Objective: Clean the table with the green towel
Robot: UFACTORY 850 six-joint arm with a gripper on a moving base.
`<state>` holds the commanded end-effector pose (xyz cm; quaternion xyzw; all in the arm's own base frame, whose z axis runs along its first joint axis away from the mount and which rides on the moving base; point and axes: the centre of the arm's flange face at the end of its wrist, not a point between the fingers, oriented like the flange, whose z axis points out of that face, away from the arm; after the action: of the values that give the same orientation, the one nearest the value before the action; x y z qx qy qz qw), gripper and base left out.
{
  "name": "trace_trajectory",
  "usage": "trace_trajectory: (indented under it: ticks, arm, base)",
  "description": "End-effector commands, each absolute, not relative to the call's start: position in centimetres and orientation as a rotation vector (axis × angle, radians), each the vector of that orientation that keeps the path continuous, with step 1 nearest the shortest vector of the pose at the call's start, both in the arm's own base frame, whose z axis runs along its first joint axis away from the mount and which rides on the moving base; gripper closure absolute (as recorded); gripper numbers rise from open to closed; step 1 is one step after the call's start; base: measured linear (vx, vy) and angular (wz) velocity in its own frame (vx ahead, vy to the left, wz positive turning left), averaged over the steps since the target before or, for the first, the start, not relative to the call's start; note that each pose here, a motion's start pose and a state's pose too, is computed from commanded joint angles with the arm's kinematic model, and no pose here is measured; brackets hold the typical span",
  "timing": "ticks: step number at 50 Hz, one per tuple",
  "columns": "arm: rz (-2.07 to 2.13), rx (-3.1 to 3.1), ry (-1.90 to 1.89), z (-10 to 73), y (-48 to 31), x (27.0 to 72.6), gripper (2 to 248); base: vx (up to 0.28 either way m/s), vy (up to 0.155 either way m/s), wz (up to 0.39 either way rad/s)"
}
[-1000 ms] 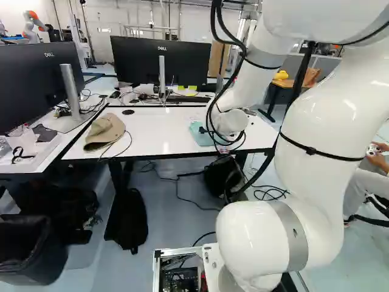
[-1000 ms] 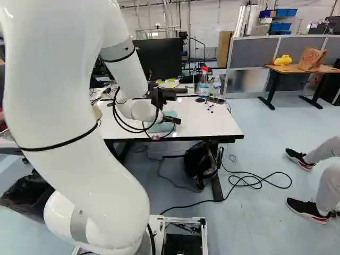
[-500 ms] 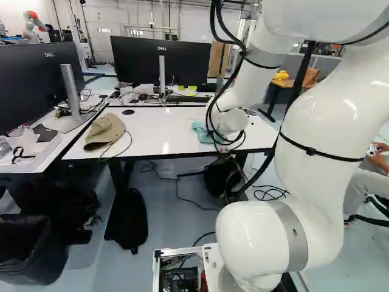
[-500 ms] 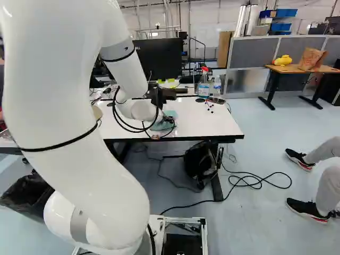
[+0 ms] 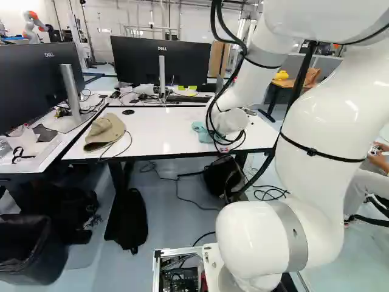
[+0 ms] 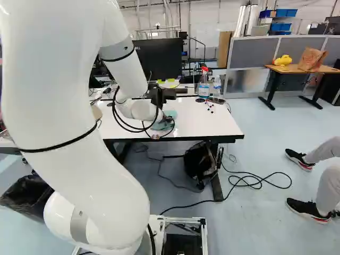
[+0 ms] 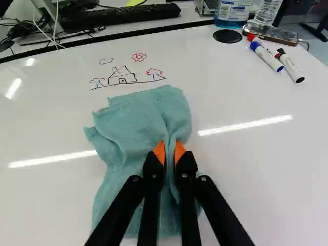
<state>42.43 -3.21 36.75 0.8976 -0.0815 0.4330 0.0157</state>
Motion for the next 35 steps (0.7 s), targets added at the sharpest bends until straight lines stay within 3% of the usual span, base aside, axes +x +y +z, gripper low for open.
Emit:
trace_trajectory:
  ticks: [35]
  arm:
    - [1.469,2.732,-0.251,40.5,-3.1,41.6,209]
  base:
    - [0.0,0.0,0.0]
